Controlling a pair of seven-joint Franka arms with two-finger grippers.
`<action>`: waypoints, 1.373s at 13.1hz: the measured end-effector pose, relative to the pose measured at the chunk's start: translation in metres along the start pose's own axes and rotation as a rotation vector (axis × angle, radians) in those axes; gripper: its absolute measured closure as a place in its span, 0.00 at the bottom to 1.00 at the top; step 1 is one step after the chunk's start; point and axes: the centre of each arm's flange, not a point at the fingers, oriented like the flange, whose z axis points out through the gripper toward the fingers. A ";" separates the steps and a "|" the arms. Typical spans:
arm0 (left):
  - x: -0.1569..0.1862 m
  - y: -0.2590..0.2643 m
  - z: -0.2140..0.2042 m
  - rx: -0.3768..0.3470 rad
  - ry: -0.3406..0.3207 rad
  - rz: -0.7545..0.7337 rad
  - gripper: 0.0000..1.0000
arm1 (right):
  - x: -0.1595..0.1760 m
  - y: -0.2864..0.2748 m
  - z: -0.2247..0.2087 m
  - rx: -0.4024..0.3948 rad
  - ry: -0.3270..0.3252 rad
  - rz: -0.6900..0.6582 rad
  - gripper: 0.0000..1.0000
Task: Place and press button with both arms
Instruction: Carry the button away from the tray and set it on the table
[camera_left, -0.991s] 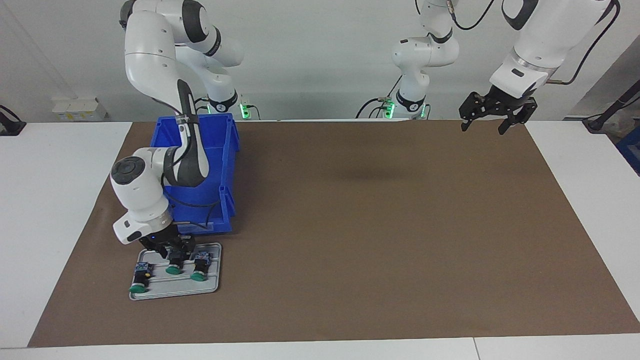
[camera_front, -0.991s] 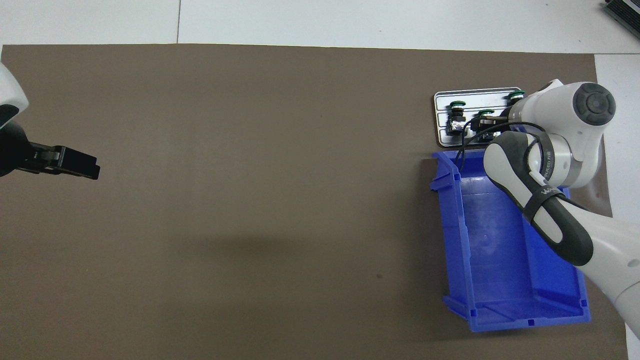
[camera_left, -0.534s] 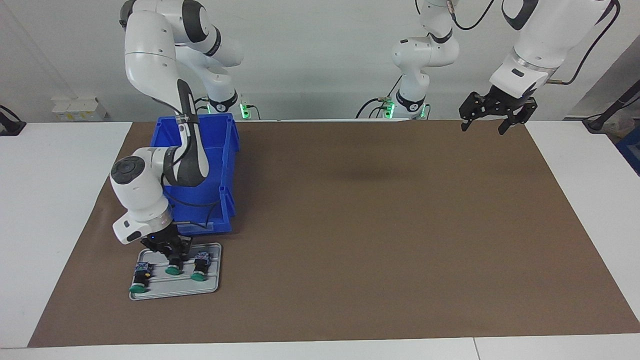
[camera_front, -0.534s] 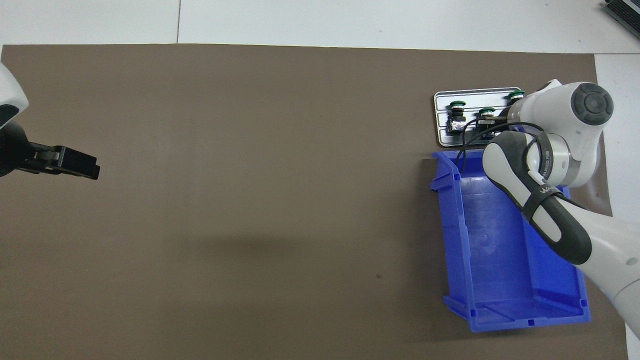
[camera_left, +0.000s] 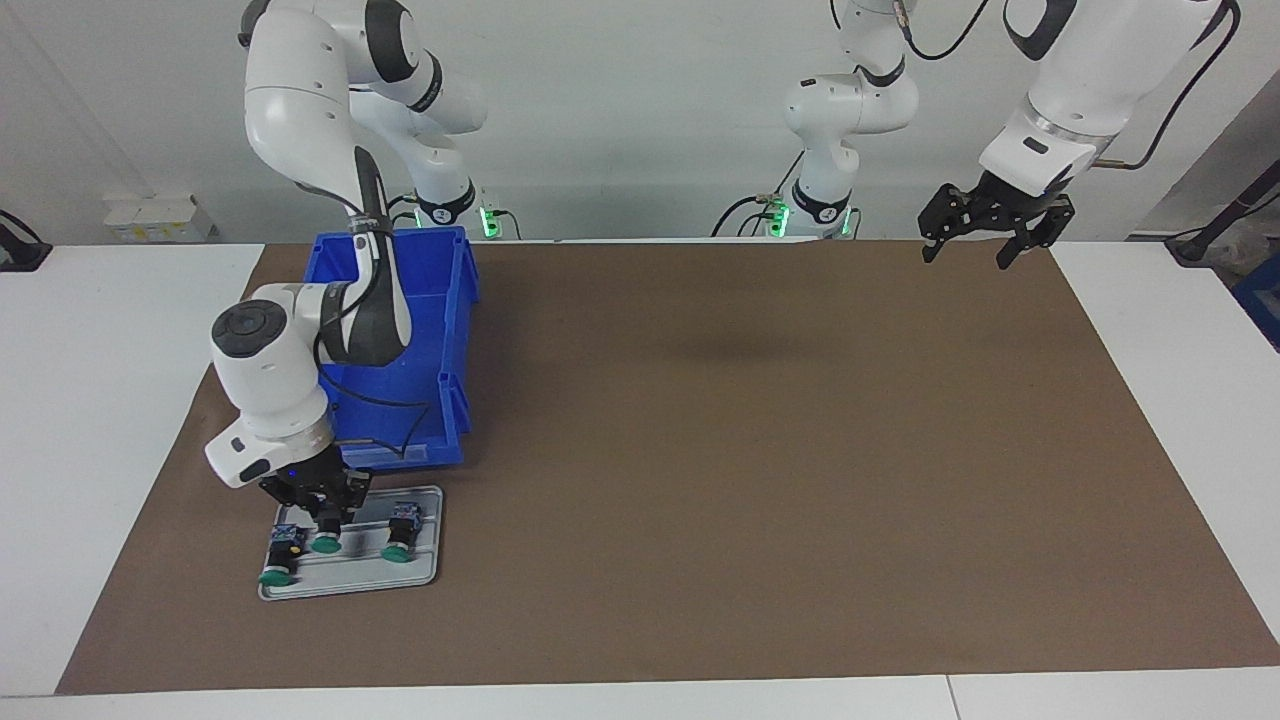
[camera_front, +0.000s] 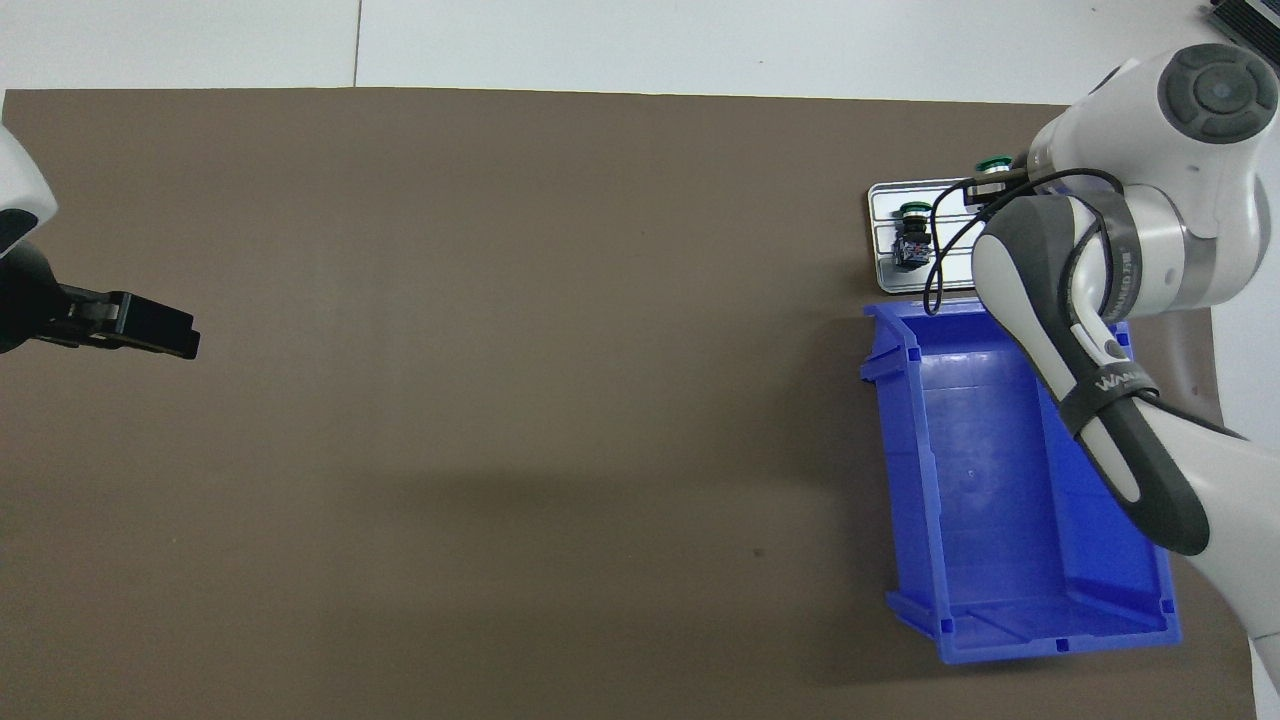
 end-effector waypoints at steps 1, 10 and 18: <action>0.000 0.000 0.000 0.000 0.000 0.000 0.00 | -0.001 -0.031 -0.018 0.006 0.006 0.023 0.60; 0.000 0.000 0.000 0.000 0.000 0.000 0.00 | -0.044 -0.228 -0.056 0.144 -0.053 0.535 0.60; 0.000 0.000 0.000 0.000 0.000 0.000 0.00 | -0.098 -0.405 -0.007 0.098 -0.143 1.144 0.60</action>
